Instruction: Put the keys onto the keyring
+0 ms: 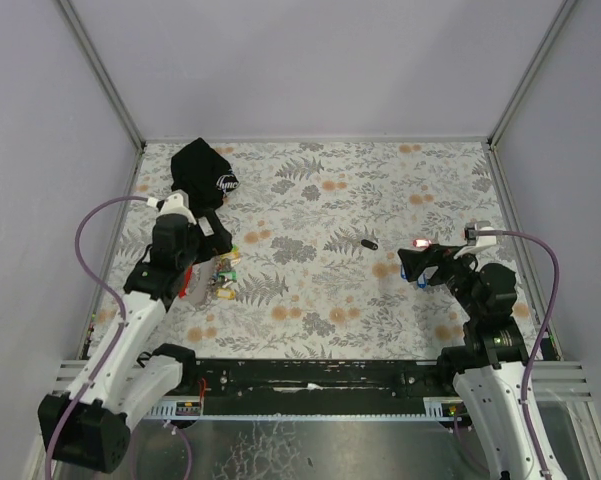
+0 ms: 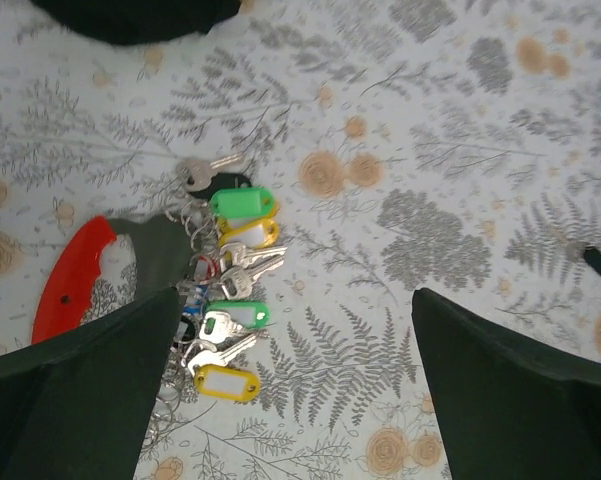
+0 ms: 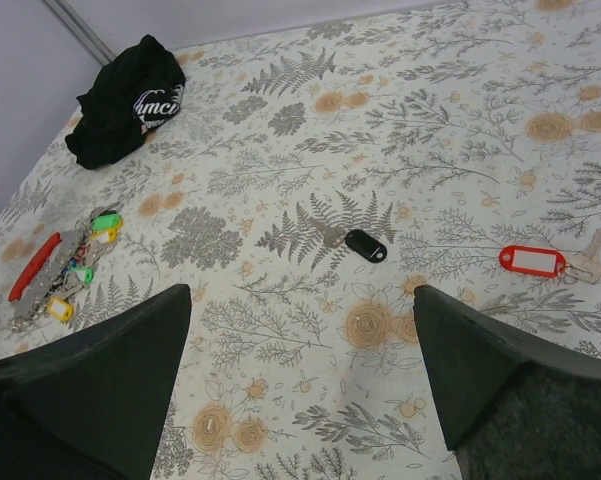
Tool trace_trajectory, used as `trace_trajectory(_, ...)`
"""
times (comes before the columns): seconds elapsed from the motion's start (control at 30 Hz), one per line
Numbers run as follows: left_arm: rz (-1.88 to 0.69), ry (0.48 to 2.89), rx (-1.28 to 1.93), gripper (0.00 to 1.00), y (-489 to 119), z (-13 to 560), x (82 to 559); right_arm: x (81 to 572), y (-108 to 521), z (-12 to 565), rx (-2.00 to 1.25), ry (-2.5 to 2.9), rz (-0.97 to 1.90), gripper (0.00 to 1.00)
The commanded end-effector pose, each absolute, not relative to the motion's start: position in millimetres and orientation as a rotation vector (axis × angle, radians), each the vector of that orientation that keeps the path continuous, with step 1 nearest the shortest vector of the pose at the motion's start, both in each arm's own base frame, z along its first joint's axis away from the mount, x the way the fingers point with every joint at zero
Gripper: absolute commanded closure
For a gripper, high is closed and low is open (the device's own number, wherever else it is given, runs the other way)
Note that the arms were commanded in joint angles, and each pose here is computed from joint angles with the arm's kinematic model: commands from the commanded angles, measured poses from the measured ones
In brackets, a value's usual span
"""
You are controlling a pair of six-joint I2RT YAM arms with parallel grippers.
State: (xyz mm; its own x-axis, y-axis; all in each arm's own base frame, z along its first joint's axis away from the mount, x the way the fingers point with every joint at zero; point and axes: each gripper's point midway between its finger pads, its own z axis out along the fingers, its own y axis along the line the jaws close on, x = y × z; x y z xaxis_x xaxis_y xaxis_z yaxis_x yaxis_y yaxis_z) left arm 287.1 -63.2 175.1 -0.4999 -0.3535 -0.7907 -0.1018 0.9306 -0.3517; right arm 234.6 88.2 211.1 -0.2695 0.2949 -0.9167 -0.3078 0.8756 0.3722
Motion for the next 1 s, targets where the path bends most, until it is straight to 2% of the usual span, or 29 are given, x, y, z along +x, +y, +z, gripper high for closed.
trace_trajectory(0.0,-0.226,2.245,-0.457,0.00,-51.0,128.6,285.2,231.8,97.3,224.0,-0.074,1.696,0.594,0.01)
trace_trajectory(0.23,-0.220,2.367,-0.570,0.00,-30.7,87.9,299.1,225.9,102.0,224.7,-0.098,1.694,0.599,0.01)
trace_trajectory(0.33,-0.303,2.404,-0.632,0.05,-23.2,73.4,303.7,224.4,105.3,224.8,-0.110,1.691,0.608,0.01)
trace_trajectory(0.6,-0.324,2.536,-0.632,0.18,-26.9,42.3,301.3,222.3,106.9,226.1,-0.115,1.669,0.607,0.01)
trace_trajectory(0.97,-0.479,2.640,-0.657,0.18,-51.2,16.6,292.3,218.4,110.0,227.5,-0.125,1.653,0.618,0.01)
